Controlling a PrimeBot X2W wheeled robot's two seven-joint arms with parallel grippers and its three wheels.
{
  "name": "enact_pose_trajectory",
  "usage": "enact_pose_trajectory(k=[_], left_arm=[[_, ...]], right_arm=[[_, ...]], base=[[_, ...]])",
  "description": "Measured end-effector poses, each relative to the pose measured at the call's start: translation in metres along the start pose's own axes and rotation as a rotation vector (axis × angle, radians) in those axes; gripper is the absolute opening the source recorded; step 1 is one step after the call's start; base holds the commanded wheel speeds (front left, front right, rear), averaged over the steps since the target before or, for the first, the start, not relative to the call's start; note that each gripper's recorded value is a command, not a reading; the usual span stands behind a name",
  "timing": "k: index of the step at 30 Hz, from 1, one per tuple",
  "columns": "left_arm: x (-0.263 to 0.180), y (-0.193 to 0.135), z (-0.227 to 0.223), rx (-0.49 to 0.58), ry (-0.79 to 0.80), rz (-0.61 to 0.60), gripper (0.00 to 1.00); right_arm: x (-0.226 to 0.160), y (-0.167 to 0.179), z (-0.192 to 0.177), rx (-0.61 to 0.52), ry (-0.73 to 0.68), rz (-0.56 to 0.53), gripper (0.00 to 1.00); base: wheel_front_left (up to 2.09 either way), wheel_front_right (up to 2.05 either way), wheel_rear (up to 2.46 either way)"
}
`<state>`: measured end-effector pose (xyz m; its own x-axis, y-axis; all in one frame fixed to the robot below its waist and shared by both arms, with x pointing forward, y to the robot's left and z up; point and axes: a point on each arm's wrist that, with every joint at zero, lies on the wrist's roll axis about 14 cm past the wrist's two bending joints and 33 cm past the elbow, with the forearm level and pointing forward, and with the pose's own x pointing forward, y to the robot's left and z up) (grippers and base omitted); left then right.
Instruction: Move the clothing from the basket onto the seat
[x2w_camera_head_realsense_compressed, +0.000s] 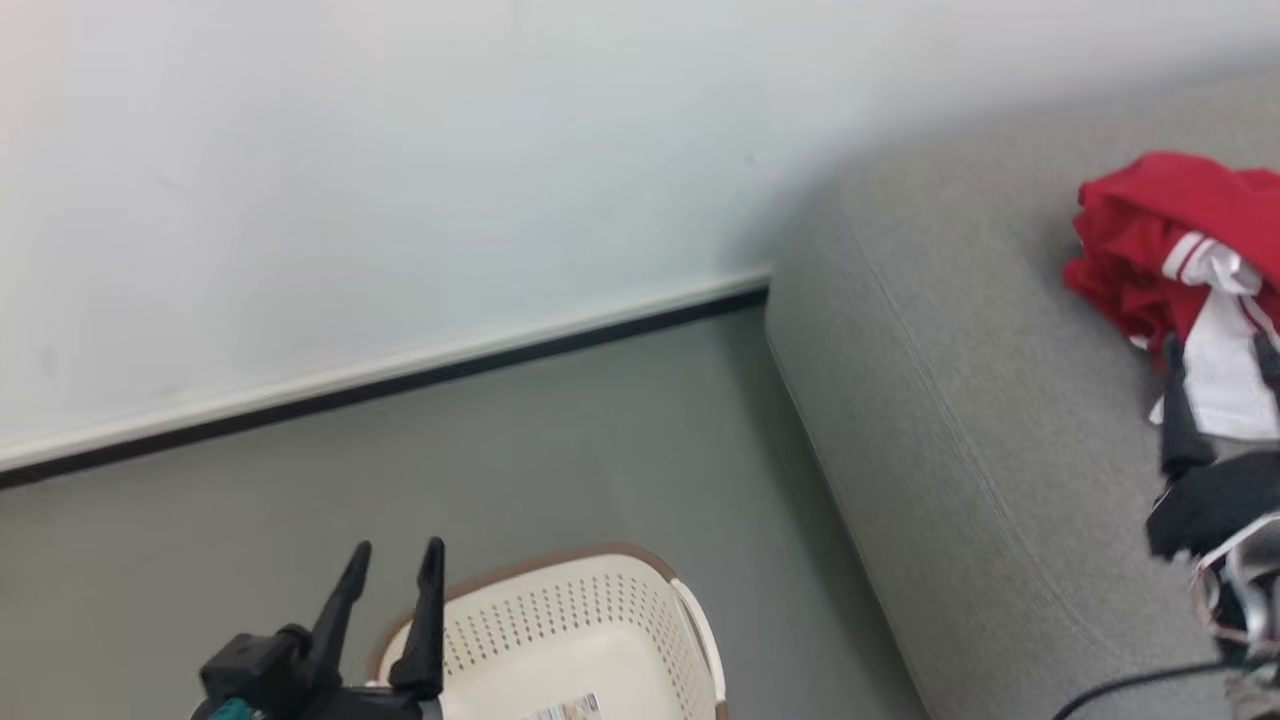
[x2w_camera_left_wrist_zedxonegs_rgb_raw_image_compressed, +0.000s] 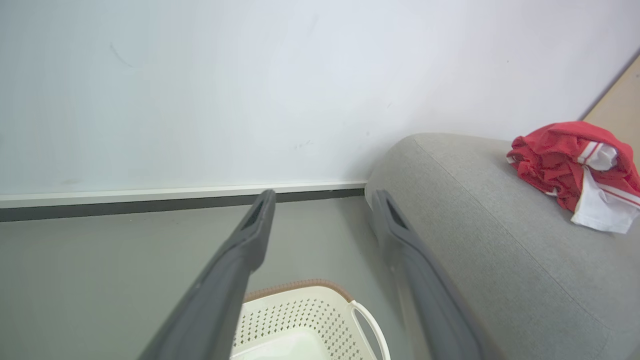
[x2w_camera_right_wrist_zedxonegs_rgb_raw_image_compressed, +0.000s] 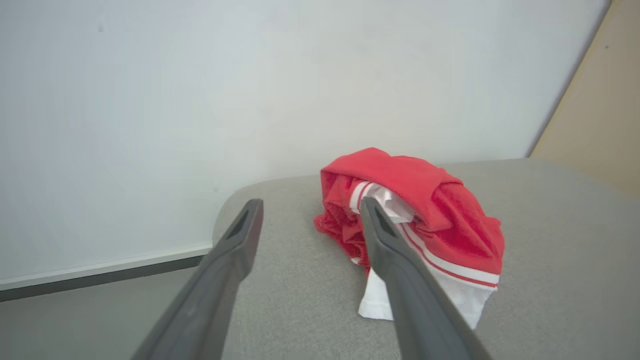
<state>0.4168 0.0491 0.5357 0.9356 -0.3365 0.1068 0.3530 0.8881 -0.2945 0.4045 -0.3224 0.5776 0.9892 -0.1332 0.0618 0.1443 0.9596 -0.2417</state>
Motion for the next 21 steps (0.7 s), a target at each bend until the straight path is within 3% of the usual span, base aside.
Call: enact_pose_trajectory(k=[10, 21], left_arm=[[-0.043, 0.044, 0.051, 0.087, -0.153, 0.172, 1.00], [-0.082, 0.080, 0.061, 0.164, -0.189, 0.297, 1.00]], right_arm=[[-0.028, 0.096, 0.027, 0.106, -0.115, 0.197, 1.00], [-0.060, 0.167, 0.006, 0.191, -0.078, 0.312, 1.00]], base=[[0.00, 0.00, 0.00], [0.00, 0.00, 0.00]])
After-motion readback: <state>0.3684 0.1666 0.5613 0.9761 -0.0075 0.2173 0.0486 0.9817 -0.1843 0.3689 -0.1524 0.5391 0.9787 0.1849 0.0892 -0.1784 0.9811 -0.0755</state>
